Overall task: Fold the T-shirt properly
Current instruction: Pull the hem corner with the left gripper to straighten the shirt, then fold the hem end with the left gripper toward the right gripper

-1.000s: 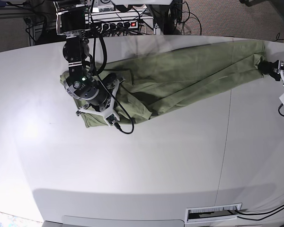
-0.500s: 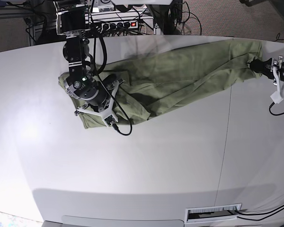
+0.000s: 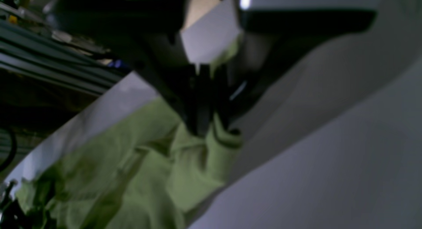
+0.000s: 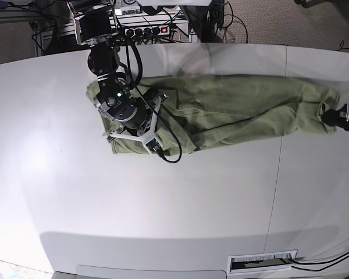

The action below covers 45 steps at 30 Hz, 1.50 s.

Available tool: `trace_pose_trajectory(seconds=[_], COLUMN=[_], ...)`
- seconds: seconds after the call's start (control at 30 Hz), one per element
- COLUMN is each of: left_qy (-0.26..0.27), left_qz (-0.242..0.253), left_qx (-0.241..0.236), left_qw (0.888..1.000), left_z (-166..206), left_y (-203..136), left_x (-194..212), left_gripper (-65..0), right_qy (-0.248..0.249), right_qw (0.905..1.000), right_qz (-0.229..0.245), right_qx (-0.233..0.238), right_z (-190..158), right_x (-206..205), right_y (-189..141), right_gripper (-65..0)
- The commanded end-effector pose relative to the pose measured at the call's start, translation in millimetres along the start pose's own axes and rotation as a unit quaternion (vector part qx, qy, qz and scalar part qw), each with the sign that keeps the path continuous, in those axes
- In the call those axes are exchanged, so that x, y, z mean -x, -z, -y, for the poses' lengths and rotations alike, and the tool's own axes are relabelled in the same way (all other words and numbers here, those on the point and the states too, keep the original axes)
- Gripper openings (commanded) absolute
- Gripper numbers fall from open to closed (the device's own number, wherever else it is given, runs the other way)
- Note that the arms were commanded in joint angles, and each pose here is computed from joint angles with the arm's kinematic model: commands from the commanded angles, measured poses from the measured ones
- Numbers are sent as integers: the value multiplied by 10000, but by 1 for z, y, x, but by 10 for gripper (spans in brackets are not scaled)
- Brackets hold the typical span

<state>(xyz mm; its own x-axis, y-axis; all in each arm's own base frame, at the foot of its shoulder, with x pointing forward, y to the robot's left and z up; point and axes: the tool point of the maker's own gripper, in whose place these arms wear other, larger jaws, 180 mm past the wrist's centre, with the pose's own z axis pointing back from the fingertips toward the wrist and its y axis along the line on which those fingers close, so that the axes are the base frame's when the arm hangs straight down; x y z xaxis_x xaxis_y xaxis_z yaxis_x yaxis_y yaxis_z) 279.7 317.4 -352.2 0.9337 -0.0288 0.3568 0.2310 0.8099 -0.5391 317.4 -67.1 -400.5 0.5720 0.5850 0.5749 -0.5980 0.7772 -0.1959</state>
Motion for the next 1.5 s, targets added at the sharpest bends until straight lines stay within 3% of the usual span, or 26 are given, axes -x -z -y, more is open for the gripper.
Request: trace_pose_trajectory(seconds=[0.0, 0.43, 0.63, 0.8, 0.9, 1.2, 1.47], left_qy=[86, -126, 647, 1726, 2075, 2093, 2258], left_qz=[235, 175, 277, 384, 414, 660, 966], left_qx=[-52, 473, 696, 911, 1017, 1860, 2498], left_qw=[9997, 9986, 9951, 9800, 9720, 9577, 9366], left_z=[2, 33, 74, 128, 149, 197, 238], left_y=[-15, 27, 33, 33, 35, 76, 98], left_x=[-20, -27, -48, -66, -65, -54, -56], left_gripper=[-650, -650, -650, -650, -650, -650, -650], right_qy=[-8, 255, 252, 252, 255, 258, 262], right_qw=[9999, 9993, 9993, 9993, 9993, 9993, 9992], right_qz=[148, -241, -234, -231, -233, -237, -279], right_qx=[1, -140, -135, -136, -134, -131, -126], right_z=[1, 2, 3, 3, 3, 3, 3], right_x=[-10, 8, 7, 7, 7, 7, 9], right_y=[-2, 25, 25, 25, 25, 25, 25], right_gripper=[-650, -650, -650, -650, -650, -650, -650])
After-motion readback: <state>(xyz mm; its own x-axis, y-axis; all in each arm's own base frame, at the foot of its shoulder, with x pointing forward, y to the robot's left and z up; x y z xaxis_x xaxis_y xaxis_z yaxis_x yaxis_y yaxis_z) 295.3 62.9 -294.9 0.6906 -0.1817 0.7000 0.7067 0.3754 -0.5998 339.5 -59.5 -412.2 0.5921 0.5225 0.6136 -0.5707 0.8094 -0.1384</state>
